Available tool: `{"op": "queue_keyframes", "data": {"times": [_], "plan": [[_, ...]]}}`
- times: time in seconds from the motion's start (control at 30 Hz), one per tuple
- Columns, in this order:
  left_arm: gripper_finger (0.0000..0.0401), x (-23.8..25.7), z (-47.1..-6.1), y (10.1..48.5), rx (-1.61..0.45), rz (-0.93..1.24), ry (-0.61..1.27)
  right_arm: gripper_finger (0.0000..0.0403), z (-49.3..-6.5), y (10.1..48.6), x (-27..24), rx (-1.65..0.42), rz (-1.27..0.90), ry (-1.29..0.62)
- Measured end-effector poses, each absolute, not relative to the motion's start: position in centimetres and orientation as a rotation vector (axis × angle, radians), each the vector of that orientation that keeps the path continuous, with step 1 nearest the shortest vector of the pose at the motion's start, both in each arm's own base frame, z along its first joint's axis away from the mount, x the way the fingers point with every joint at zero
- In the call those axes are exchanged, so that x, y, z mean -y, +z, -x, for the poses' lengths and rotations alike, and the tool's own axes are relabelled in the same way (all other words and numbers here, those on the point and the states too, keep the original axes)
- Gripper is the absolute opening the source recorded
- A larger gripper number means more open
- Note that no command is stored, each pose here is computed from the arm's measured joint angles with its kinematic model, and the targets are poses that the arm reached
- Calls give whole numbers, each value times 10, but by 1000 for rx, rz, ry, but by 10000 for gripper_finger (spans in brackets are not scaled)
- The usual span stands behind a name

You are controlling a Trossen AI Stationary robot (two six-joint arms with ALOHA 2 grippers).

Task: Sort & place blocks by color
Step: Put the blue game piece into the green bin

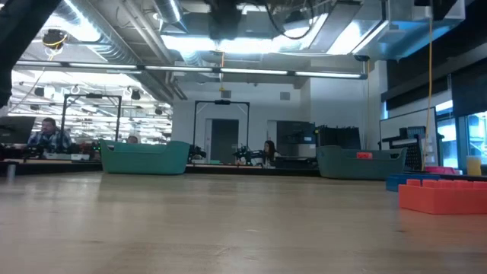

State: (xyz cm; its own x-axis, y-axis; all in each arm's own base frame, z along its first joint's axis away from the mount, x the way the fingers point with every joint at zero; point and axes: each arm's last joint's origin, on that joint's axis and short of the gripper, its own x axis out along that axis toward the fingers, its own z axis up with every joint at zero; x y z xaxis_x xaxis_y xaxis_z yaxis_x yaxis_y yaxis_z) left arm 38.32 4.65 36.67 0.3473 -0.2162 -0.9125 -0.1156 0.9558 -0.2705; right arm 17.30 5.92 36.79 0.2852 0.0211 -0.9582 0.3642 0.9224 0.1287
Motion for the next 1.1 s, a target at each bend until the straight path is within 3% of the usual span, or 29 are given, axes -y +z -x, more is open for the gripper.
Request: {"op": "queue_keyframes", "data": {"times": [0.2, 0.3, 0.43, 0.6, 0.8, 1.1], "plan": [[63, -8, -377, 371, -1268, 302, -113, 188, -183, 353, -63, -1324, -319, -253], [63, 4, -374, 373, -1289, 280, -135, 200, -192, 341, -67, -1372, -203, -152], [63, 14, -370, 373, -1328, 233, -116, 200, -207, 329, -70, -1394, -138, -106], [63, 20, -369, 372, -1330, 215, -119, 199, -237, 313, -60, -1391, -255, -210], [63, 20, -369, 373, -1329, 210, -123, 198, -261, 284, -44, -1536, -227, -268], [63, 19, -339, 408, -1224, 212, -116, 198, -288, 243, -46, -1705, -133, -141]]}}
